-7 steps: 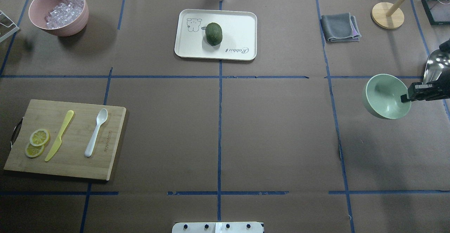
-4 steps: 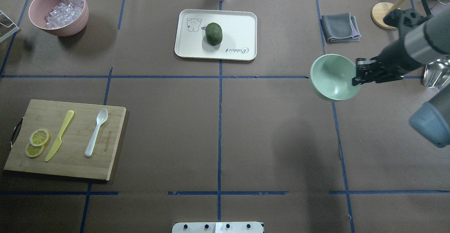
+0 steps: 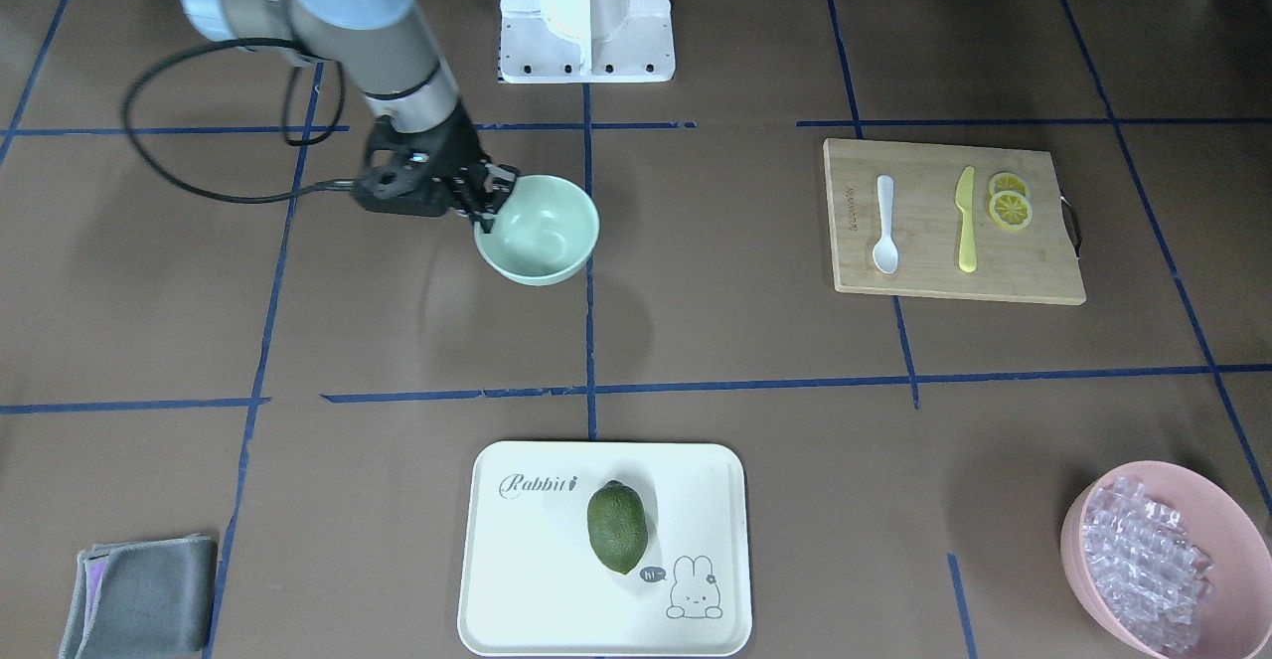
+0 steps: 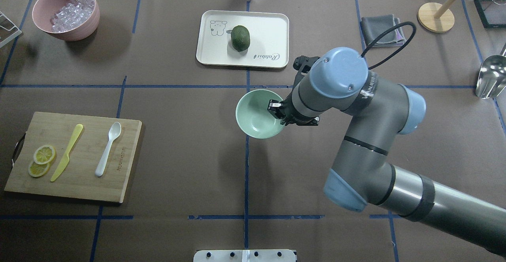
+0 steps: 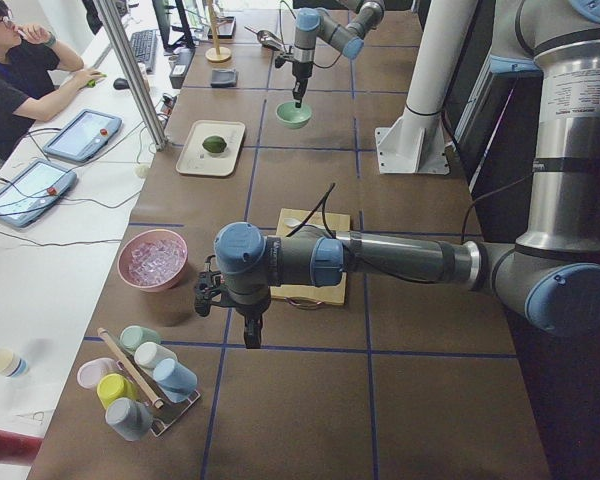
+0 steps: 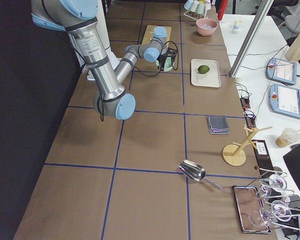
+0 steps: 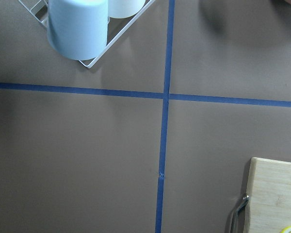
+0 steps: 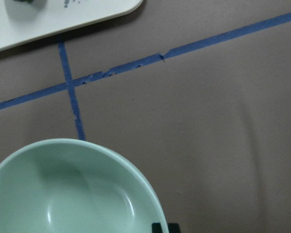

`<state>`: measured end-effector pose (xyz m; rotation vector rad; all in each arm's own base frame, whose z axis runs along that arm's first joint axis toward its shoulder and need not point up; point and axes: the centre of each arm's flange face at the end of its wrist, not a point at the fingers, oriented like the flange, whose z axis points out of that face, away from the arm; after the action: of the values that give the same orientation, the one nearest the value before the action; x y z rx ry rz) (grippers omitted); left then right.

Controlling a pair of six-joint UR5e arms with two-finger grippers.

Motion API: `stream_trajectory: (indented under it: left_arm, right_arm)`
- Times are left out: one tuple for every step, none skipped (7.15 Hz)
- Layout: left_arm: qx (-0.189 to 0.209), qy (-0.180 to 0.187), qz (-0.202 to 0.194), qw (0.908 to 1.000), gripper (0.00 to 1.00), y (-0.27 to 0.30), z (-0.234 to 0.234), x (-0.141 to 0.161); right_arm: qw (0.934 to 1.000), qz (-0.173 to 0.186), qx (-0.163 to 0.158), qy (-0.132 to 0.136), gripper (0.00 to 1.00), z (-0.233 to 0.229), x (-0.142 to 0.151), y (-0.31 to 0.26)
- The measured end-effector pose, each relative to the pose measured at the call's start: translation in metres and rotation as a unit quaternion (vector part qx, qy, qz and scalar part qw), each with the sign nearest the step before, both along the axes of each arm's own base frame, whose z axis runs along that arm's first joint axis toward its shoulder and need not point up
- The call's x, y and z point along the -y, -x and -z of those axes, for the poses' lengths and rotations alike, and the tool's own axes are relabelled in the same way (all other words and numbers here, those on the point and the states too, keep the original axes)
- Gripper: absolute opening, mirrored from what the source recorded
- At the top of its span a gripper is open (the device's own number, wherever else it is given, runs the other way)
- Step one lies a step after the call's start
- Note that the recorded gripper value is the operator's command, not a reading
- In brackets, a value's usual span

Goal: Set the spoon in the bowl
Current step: 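Carry the green bowl with the right gripper to the table center and set it down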

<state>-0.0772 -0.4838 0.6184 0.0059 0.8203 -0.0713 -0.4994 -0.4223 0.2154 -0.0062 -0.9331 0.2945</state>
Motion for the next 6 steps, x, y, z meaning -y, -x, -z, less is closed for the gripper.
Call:
stream_trajectory:
  left_arm:
    - [0.000, 0.001, 0.000, 1.0000, 1.00, 0.000, -0.001, 0.000]
    - [0.000, 0.001, -0.001, 1.0000, 1.00, 0.000, -0.001, 0.000]
    - [0.000, 0.001, -0.001, 1.0000, 1.00, 0.000, -0.002, 0.000]
    - [0.000, 0.001, -0.001, 1.0000, 1.00, 0.000, -0.002, 0.000]
    - [0.000, 0.001, -0.001, 1.0000, 1.00, 0.000, -0.002, 0.000]
    - [0.000, 0.001, -0.001, 1.0000, 1.00, 0.000, -0.002, 0.000]
  right_arm:
    - [1.0000, 0.000, -0.007, 0.001, 0.01, 0.003, -0.007, 0.024]
    - [0.9999, 0.000, -0.013, -0.001, 0.03, 0.004, -0.012, 0.041]
    - [0.9998, 0.000, -0.019, -0.003, 0.05, 0.006, -0.011, 0.053]
    - [0.9997, 0.002, -0.024, -0.002, 0.46, 0.007, -0.012, 0.063]
    - [0.9996, 0.004, -0.027, -0.001, 0.99, 0.005, -0.013, 0.069]
    - [0.9996, 0.006, -0.028, -0.001, 1.00, 0.005, -0.015, 0.072]
